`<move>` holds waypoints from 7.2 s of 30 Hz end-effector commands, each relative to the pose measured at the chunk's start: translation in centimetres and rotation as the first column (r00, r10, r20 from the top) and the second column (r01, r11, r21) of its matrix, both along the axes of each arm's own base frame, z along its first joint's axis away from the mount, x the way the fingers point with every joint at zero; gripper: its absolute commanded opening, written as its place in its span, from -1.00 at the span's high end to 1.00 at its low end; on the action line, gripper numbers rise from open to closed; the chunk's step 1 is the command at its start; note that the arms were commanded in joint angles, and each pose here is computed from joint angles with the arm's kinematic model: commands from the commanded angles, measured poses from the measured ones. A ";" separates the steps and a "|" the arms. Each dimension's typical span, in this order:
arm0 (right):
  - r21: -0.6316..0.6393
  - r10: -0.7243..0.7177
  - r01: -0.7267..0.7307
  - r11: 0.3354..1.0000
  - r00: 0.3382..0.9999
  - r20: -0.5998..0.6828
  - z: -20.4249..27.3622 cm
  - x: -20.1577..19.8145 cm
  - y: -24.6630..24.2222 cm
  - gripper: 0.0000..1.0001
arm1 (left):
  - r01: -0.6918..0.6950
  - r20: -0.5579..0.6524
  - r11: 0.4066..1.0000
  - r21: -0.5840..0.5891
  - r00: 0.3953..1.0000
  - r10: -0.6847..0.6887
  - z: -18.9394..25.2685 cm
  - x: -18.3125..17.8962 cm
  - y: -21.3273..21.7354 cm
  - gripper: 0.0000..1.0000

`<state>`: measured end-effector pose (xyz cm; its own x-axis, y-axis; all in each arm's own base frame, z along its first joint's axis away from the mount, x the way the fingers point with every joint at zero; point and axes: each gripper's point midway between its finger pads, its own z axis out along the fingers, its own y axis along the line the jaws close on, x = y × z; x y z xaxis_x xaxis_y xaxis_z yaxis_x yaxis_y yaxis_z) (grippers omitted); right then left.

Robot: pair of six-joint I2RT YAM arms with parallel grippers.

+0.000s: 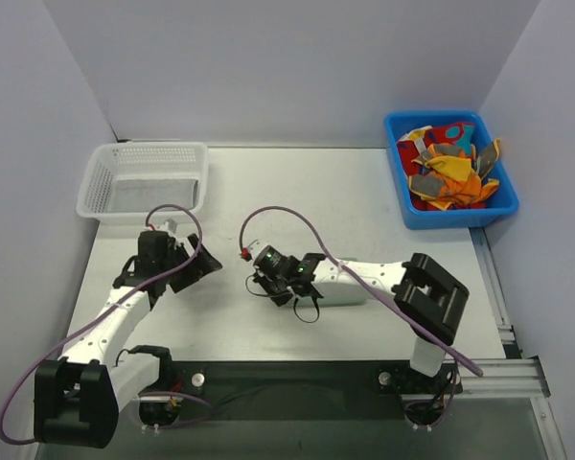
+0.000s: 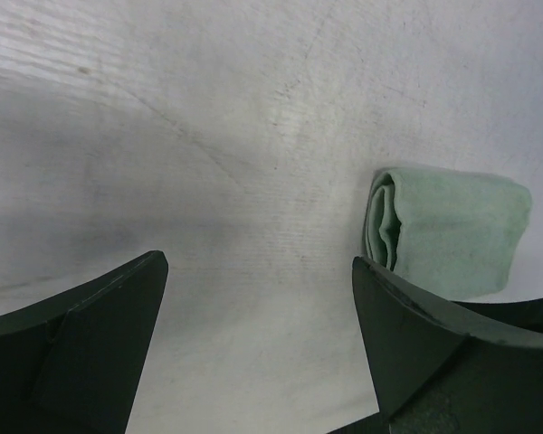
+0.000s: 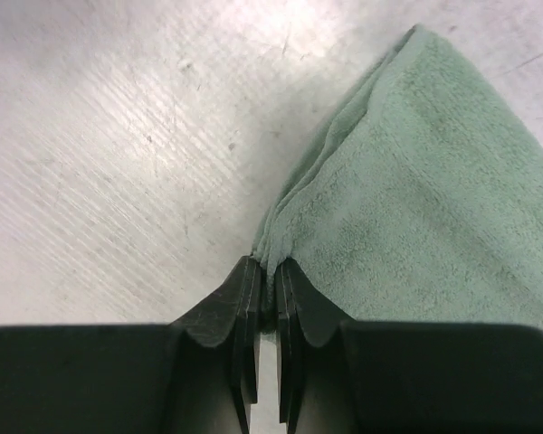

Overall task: Fold and stack the towels
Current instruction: Neatly place the folded towel into the bin, then grab crumpled towel

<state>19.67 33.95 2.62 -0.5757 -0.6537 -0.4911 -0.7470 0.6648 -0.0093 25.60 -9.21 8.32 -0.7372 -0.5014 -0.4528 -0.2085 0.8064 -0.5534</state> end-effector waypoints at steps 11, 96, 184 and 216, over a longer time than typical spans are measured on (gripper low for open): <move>0.498 -0.051 0.045 0.866 0.999 -0.002 5.0 1.8 3.5 1.00 | 0.053 0.046 0.976 -0.210 0.998 -0.045 0.8 1.5 -10.9 -0.95; 0.087 -0.080 0.074 0.993 0.995 0.066 3.8 3.7 -5.8 -0.99 | -0.129 0.160 0.853 0.506 0.986 0.055 13.7 28.4 18.5 1.00; 0.346 -0.759 0.680 0.646 0.620 0.197 16.2 12.9 -24.5 -1.00 | -0.108 0.449 0.930 0.351 0.891 -0.066 18.5 12.1 5.5 -0.95; 0.568 -0.892 0.710 0.416 0.441 0.101 23.9 11.3 -29.1 -1.00 | 0.027 0.479 0.958 0.285 0.862 -0.167 12.3 4.4 1.7 -0.95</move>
<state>31.68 4.24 25.52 -0.4610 0.3120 -0.8307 0.1817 0.9495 0.2557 29.51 -7.50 19.24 -0.4754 -0.2429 -0.8456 0.1043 0.9388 -0.3283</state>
